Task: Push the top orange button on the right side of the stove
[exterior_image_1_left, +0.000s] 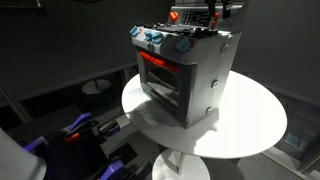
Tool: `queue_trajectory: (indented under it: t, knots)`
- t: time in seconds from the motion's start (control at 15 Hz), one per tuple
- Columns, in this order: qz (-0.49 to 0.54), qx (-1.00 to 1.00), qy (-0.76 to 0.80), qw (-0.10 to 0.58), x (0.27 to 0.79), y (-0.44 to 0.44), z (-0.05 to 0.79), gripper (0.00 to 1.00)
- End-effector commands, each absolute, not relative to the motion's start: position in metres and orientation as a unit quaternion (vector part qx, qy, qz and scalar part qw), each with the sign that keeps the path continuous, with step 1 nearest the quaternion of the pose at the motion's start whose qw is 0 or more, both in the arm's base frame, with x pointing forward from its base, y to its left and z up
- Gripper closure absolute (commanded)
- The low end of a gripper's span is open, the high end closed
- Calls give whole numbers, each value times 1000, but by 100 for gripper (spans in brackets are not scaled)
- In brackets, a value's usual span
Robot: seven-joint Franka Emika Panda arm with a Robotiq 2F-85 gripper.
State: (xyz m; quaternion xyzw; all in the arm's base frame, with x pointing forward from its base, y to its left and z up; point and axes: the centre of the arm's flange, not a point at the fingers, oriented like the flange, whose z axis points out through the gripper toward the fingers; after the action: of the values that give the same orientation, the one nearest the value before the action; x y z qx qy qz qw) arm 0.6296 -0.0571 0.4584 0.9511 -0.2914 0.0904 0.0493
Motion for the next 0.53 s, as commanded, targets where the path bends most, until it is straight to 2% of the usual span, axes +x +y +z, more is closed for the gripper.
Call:
queue_trajectory:
  t: [0.0, 0.47]
  knots:
    - [56, 960, -273, 43, 615, -54, 473, 0]
    - [-27, 976, -215, 27, 578, -44, 493, 0]
